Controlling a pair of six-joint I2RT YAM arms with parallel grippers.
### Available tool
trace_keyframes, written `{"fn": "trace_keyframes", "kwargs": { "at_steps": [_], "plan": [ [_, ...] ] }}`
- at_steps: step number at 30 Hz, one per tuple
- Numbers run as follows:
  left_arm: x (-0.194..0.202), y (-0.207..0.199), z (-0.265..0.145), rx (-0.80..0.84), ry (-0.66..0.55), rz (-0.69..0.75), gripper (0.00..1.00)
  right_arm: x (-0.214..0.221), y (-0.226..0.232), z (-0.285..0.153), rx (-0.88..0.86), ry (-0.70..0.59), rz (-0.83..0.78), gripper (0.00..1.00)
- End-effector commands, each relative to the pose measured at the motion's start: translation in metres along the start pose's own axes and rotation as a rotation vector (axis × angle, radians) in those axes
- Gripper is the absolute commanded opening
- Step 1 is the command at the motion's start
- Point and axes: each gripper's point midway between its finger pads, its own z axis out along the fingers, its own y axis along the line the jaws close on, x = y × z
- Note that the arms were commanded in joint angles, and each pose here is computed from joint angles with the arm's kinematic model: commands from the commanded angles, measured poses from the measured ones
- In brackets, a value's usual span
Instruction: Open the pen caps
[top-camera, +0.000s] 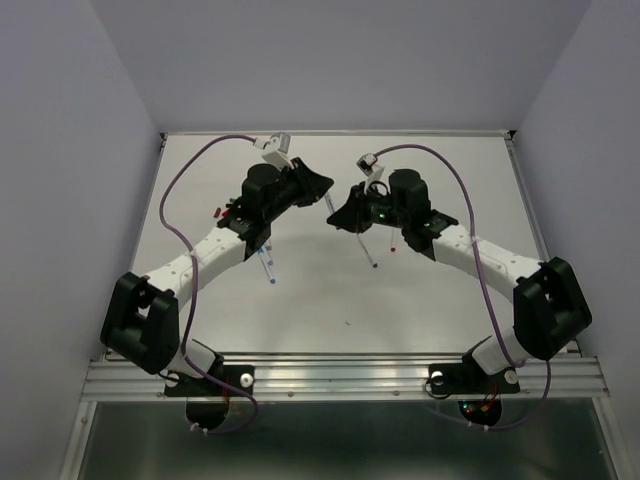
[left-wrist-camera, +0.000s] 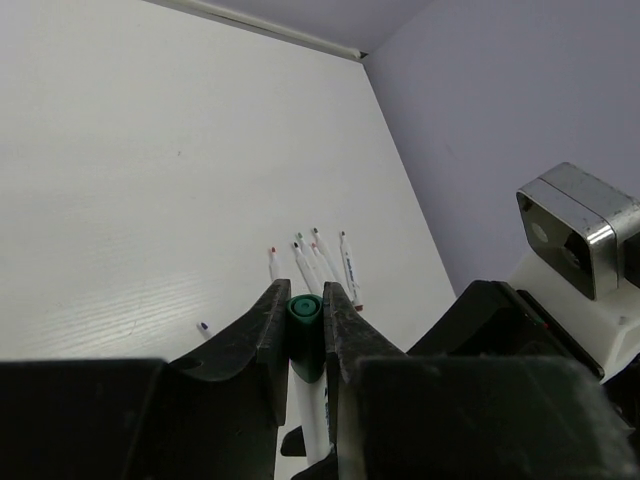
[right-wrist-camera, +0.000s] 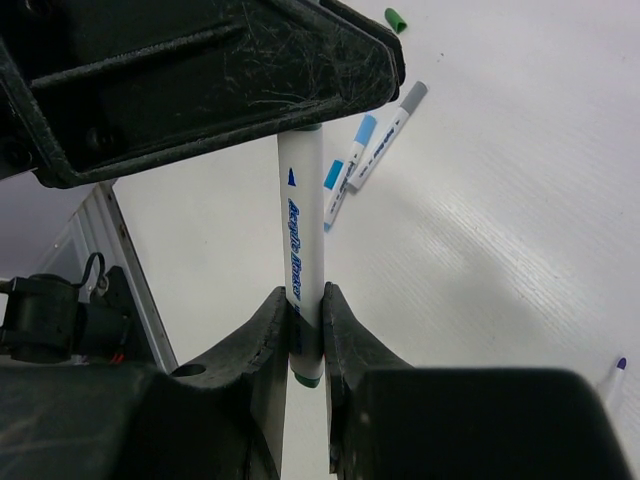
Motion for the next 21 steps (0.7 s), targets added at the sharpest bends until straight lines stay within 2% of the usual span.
{"fn": "trace_keyframes", "kwargs": {
  "at_steps": [1,7,11,14,16,17,20,21],
  "plan": [
    [-0.089,0.003,-0.015,-0.04,-0.243,0.066,0.0,0.011,0.005,-0.001,-0.022,0.034,-0.01,0.01],
    [-0.153,0.061,-0.045,-0.204,-0.412,0.054,0.0,0.041,0.015,-0.014,-0.066,0.077,0.05,0.01],
    [-0.179,0.079,-0.06,-0.271,-0.467,0.071,0.0,0.052,0.019,-0.023,-0.081,0.074,0.077,0.01],
    [-0.185,0.091,-0.067,-0.335,-0.464,0.055,0.0,0.055,-0.002,-0.026,0.047,0.074,0.083,0.01],
    [-0.177,0.116,-0.072,-0.458,-0.437,0.03,0.0,0.053,-0.026,-0.025,0.189,0.069,0.105,0.01],
    [-0.167,0.14,-0.077,-0.57,-0.397,0.011,0.0,0.053,-0.031,-0.025,0.219,0.075,0.11,0.01],
    [-0.151,0.175,-0.087,-0.724,-0.334,-0.013,0.0,0.051,-0.065,-0.027,0.356,0.08,0.151,0.01],
    [-0.135,0.198,-0.094,-0.811,-0.267,-0.021,0.0,0.053,-0.074,-0.031,0.396,0.086,0.171,0.01]
  ]
}}
